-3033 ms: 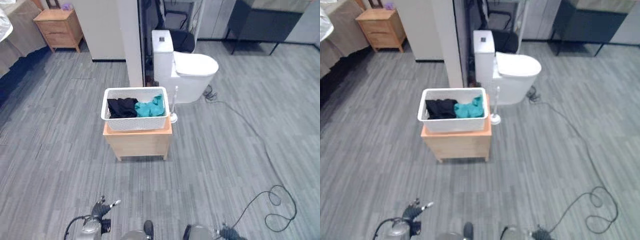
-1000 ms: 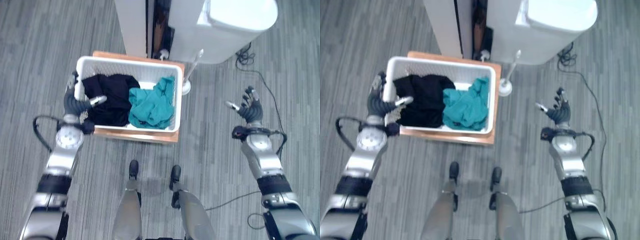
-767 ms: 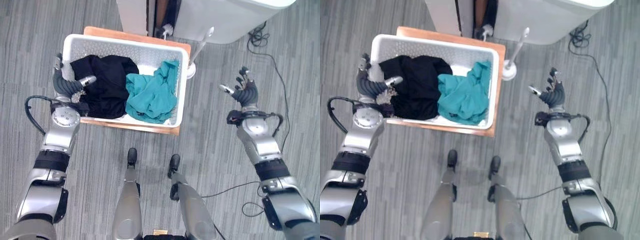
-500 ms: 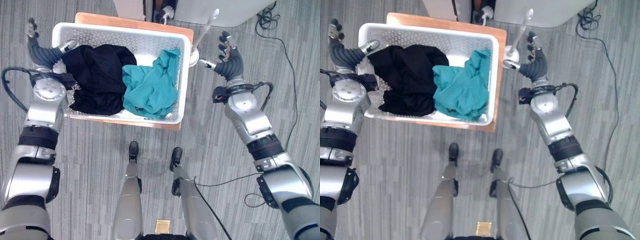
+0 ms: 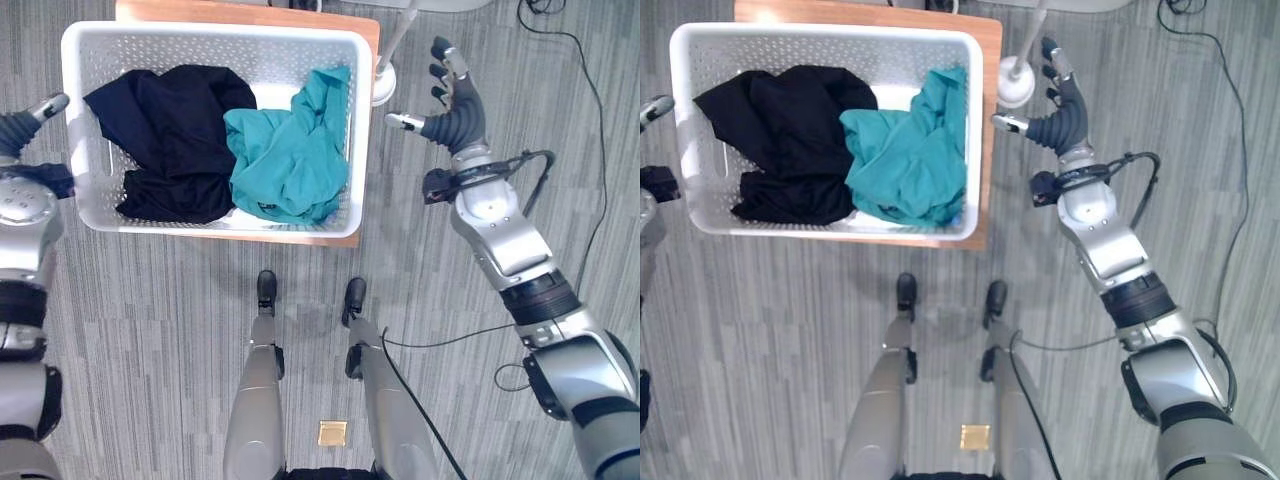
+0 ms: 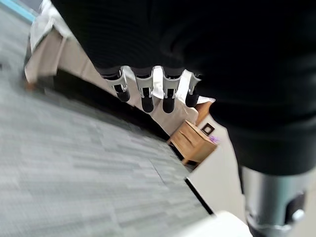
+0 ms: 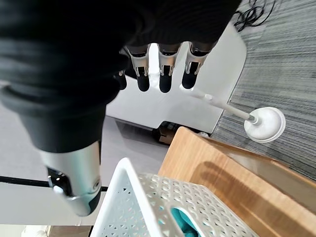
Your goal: Grab the laundry basket,head to the washer,open it,put in the laundry and shut it.
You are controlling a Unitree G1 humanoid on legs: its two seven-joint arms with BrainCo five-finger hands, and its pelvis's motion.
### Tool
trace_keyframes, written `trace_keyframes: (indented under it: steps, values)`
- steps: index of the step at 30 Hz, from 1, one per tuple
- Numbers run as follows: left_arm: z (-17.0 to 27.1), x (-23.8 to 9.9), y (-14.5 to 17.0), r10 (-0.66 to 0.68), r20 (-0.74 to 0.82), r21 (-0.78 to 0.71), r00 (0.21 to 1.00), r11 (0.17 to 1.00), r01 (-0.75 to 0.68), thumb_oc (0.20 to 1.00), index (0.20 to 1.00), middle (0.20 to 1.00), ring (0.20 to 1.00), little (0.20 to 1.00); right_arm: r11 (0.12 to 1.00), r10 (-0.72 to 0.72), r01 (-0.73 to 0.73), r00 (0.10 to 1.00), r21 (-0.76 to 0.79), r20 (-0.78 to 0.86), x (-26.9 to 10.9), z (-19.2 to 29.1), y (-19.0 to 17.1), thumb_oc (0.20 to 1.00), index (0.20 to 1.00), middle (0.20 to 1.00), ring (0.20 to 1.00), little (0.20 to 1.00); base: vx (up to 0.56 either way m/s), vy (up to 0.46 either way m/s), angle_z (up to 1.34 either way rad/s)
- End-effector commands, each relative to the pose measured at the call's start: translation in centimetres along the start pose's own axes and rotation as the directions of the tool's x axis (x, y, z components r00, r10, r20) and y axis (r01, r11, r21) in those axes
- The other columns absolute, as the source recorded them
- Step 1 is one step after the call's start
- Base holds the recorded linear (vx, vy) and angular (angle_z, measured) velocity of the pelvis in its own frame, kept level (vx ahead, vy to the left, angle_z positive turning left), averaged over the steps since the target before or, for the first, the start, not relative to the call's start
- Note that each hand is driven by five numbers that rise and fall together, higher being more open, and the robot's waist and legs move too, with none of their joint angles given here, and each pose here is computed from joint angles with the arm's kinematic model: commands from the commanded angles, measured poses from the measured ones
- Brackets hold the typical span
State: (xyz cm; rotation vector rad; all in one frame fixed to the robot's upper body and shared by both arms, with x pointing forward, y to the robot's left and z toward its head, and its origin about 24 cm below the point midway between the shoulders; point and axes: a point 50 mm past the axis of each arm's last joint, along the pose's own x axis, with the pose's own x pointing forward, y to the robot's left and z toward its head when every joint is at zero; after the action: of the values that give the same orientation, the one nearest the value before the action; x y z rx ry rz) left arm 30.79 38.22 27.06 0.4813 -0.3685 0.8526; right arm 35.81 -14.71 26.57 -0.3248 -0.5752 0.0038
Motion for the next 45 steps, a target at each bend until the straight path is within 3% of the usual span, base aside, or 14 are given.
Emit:
trace_keyframes:
  steps: [1, 17, 33, 40, 45]
  values:
    - [1.0, 1.0, 2.5, 0.086, 0.038, -0.014, 0.996, 0.996, -0.086, 1.0, 1.0, 1.0, 1.0, 1.0, 1.0, 0.003, -0.003, 0.988, -0.003, 0.153, -0.2, 3.1, -0.9, 1.0, 1.0, 1.0, 1.0, 1.0, 0.02, 0.004, -0.09]
    - [2.6, 2.0, -0.8, 0.059, 0.03, 0.038, 0.998, 0.997, -0.06, 1.0, 1.0, 1.0, 1.0, 1.0, 0.999, 0.015, -0.023, 0.978, 0.034, 0.206, -0.5, 3.9, 0.7, 1.0, 1.0, 1.0, 1.0, 1.0, 0.0, 0.0, 0.0]
    - [2.6, 3.0, -1.3, 0.073, -0.014, 0.124, 0.997, 0.99, -0.071, 1.0, 1.0, 1.0, 1.0, 1.0, 0.989, 0.031, -0.075, 0.95, 0.128, 0.31, -1.3, 6.0, 1.5, 1.0, 1.0, 1.0, 1.0, 1.0, 0.0, -0.001, -0.01]
    - [2.7, 3.4, -1.7, 0.065, -0.034, 0.152, 0.997, 0.987, -0.059, 1.0, 1.0, 1.0, 1.0, 1.0, 0.933, 0.102, -0.215, 0.926, 0.288, 0.362, -1.9, 7.5, 3.5, 1.0, 1.0, 1.0, 1.0, 1.0, 0.0, 0.0, 0.0]
    - [3.5, 3.3, -2.7, 0.025, -0.003, 0.15, 1.0, 0.988, -0.025, 1.0, 1.0, 1.0, 1.0, 1.0, 0.928, 0.144, -0.251, 0.923, 0.275, 0.358, -1.4, 7.8, 4.4, 1.0, 1.0, 1.0, 1.0, 1.0, 0.0, 0.0, 0.0]
